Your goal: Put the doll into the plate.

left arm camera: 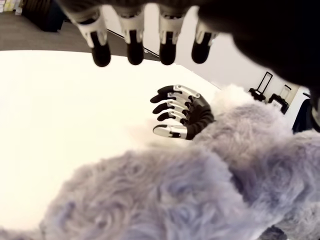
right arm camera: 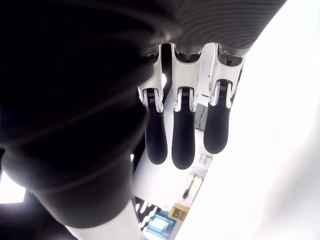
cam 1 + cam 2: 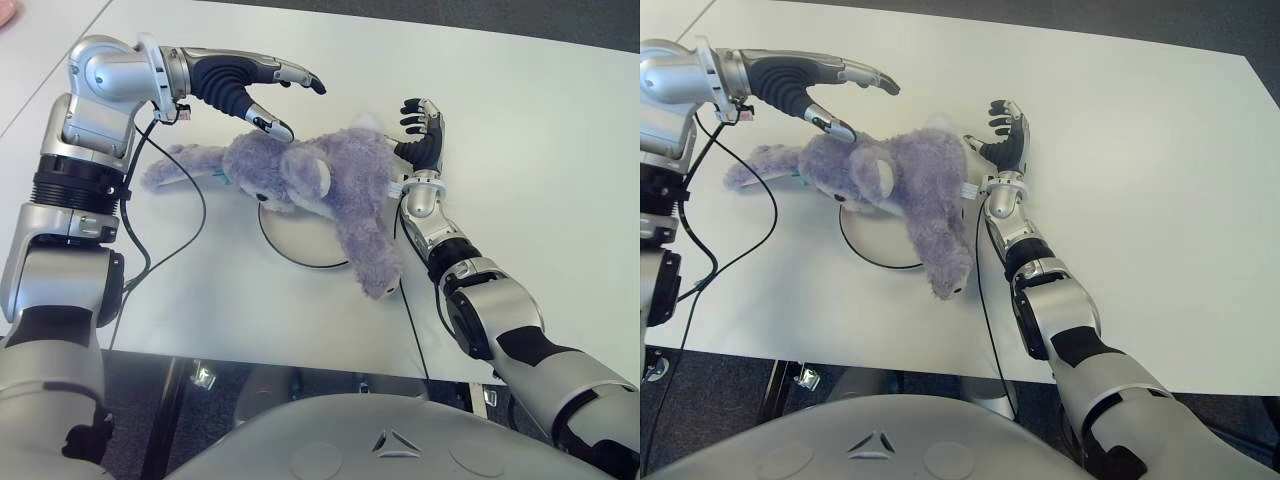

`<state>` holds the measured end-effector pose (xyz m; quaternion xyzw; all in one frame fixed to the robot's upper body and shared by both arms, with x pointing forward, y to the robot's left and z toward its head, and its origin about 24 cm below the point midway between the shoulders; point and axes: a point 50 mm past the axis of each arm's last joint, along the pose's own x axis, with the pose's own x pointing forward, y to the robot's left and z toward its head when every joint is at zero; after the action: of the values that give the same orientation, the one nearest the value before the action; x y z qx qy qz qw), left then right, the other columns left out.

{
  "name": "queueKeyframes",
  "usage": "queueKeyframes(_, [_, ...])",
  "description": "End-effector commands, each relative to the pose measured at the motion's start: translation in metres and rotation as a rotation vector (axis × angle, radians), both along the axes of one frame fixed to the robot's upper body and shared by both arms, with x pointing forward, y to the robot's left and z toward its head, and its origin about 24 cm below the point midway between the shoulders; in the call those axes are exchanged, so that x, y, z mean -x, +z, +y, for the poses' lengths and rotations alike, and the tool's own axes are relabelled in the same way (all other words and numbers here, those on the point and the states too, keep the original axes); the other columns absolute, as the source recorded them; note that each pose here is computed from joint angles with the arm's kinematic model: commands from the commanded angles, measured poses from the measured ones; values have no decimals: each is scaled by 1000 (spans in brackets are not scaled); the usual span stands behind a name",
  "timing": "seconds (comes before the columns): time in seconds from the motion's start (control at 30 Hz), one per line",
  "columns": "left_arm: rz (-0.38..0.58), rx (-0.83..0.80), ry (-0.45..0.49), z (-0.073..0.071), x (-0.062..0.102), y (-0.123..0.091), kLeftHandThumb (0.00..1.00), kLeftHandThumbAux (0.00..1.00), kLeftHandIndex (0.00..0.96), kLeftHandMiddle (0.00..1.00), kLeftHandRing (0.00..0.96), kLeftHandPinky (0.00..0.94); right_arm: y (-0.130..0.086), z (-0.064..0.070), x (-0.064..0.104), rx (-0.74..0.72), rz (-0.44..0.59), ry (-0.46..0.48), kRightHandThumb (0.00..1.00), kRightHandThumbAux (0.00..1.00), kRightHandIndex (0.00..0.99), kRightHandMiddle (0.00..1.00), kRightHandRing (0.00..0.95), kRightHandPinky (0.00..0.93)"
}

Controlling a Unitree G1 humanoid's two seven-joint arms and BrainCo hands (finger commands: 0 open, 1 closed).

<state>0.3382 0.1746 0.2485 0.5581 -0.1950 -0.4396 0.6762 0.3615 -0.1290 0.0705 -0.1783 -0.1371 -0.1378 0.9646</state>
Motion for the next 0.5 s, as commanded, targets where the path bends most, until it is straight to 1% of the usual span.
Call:
queueKeyframes(0.03, [-5, -3, 54, 33, 2, 32, 83, 278, 0, 0, 0, 0, -155, -14, 120, 0, 585, -81, 91, 998, 313, 373, 409, 420])
queueKeyframes(0.07, [-5, 4, 61, 35, 1, 34, 83, 279, 0, 0, 0, 0, -155, -14, 120, -1, 585, -80, 91, 998, 314, 373, 409, 423])
queueKeyframes(0.13, [-3, 48, 89, 35, -4, 39, 82, 281, 0, 0, 0, 0, -155, -14, 120, -5, 584, -76, 92, 998, 313, 373, 408, 419])
queueKeyframes(0.2, [-1, 64, 98, 35, -6, 41, 81, 283, 0, 0, 0, 0, -154, -13, 120, -8, 583, -73, 94, 998, 313, 372, 405, 412])
queueKeyframes(0.5, [2, 64, 98, 35, -7, 40, 79, 284, 0, 0, 0, 0, -154, -12, 119, -9, 584, -72, 102, 998, 308, 371, 402, 412])
